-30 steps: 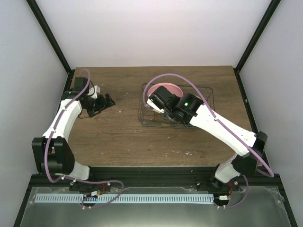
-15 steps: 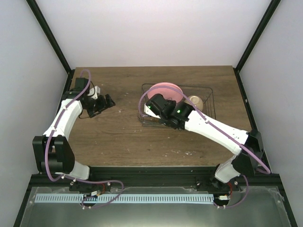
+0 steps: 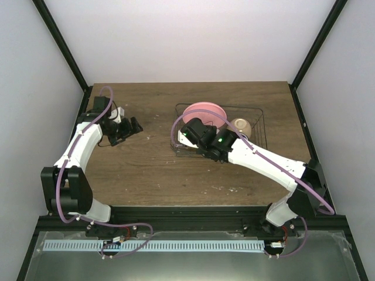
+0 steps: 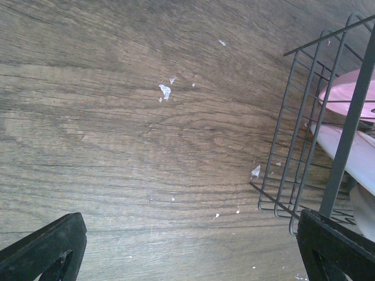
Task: Load the mixed dishes into the dish rack
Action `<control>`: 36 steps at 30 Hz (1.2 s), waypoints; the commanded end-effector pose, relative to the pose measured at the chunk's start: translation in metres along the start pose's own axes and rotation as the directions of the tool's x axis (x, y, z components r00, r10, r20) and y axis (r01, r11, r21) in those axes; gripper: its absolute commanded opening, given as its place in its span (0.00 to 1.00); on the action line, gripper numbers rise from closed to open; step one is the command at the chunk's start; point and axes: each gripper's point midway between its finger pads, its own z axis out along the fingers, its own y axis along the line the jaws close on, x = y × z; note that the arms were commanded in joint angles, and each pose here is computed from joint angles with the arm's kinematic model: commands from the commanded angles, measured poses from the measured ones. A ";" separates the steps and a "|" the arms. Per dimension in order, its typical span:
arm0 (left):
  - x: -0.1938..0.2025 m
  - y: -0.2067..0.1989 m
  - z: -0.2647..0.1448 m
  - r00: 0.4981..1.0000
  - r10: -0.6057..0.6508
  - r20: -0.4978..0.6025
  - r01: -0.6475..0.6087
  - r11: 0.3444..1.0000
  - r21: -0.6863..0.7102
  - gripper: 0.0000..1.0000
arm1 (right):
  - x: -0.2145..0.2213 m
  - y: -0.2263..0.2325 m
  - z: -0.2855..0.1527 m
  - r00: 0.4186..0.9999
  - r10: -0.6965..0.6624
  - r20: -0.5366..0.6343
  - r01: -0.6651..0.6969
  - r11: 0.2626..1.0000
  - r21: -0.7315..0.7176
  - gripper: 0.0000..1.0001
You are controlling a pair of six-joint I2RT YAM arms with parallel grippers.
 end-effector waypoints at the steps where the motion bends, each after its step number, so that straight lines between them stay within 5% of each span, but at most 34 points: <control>1: 0.001 0.002 0.004 1.000 0.012 -0.006 -0.012 1.000 -0.004 1.00 | 0.002 -0.021 -0.007 0.998 0.068 0.001 -0.068 0.995 0.078 0.01; 15: 0.001 0.002 0.006 1.000 0.010 -0.011 -0.010 1.000 0.003 1.00 | 0.013 0.009 0.019 0.998 0.005 -0.057 -0.001 0.998 0.066 0.07; 28: 0.002 0.003 0.010 1.000 0.007 -0.022 -0.007 1.000 0.005 1.00 | 0.005 0.009 0.027 0.999 -0.005 -0.048 0.009 0.997 0.081 0.38; 36: 0.002 0.003 0.011 1.000 0.008 -0.025 -0.008 1.000 0.008 1.00 | 0.006 0.004 0.027 0.998 -0.011 -0.056 0.017 0.994 0.108 0.45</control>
